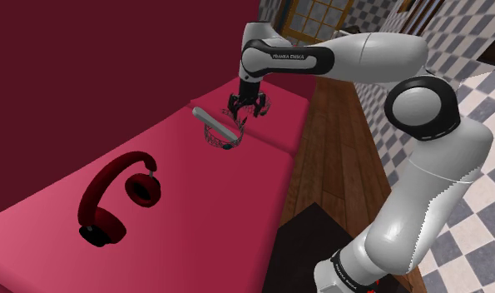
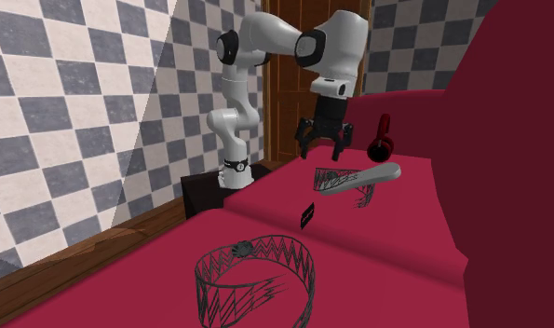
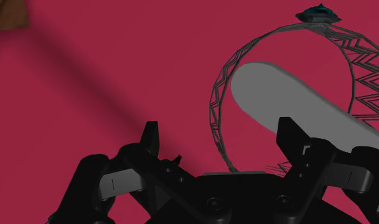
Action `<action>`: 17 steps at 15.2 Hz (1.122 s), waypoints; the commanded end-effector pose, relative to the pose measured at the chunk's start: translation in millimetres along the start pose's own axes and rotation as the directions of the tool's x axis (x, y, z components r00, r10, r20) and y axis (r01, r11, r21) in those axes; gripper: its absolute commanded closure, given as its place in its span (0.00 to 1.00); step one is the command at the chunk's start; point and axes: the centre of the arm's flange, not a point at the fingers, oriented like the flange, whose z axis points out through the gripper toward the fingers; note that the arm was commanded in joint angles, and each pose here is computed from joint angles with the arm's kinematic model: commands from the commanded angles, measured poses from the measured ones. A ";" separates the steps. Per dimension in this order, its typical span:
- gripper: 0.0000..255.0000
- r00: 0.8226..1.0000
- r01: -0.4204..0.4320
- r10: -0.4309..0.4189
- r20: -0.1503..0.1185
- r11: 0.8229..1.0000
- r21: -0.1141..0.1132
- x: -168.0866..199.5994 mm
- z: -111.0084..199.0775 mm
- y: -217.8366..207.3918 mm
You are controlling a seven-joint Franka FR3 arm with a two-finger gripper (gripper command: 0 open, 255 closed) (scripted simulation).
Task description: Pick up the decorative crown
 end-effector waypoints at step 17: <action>1.00 1.000 -0.001 0.001 -0.001 1.000 0.000 2.9 23.0 -4.3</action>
